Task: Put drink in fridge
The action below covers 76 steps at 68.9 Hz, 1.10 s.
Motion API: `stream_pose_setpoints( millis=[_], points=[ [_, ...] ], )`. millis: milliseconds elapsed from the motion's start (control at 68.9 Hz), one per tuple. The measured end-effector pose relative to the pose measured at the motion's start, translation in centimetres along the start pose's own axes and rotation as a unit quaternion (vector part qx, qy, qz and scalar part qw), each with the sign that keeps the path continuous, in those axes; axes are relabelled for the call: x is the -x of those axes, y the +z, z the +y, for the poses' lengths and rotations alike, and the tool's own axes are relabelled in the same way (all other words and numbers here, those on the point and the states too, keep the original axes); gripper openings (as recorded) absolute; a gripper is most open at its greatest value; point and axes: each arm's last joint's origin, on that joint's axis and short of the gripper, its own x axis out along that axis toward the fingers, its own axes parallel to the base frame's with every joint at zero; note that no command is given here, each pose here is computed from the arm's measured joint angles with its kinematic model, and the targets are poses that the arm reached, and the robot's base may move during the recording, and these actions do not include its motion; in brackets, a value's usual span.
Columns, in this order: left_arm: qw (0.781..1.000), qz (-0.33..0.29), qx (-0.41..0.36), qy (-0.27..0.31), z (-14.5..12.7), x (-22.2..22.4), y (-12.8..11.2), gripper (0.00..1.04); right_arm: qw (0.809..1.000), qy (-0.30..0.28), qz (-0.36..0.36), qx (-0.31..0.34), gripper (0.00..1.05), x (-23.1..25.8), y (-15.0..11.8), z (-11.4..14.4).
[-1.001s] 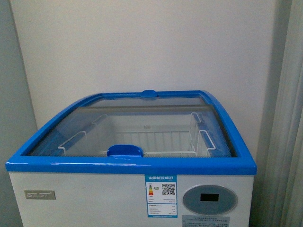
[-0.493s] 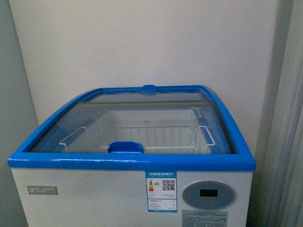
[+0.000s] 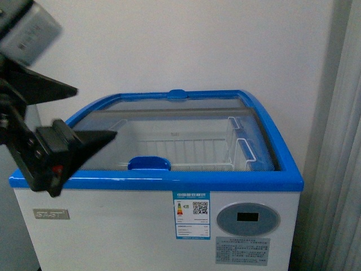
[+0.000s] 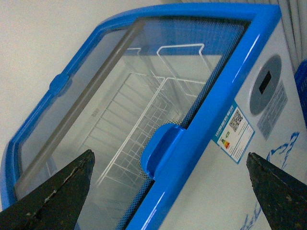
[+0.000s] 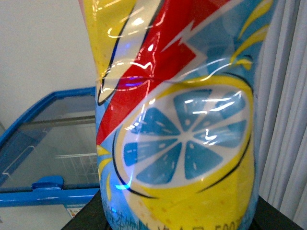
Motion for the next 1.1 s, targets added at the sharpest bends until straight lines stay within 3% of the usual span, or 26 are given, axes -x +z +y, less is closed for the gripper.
stream_pose_setpoints(
  millis=[145, 421, 1102],
  points=[
    [0.998, 0.005, -0.050, -0.023, 0.8, -1.9, -0.6, 0.97, 1.000, 0.000, 0.000, 0.000, 0.40, 0.0, 0.0, 0.0],
    [0.996, 0.012, -0.078, -0.049, 1.5, -4.9, -1.6, 0.97, 1.000, 0.000, 0.000, 0.000, 0.40, 0.0, 0.0, 0.0],
    [0.993, 0.051, -0.102, -0.029, 4.5, -11.4, -5.5, 0.97, 1.000, 0.000, 0.000, 0.000, 0.40, 0.0, 0.0, 0.0]
  ],
)
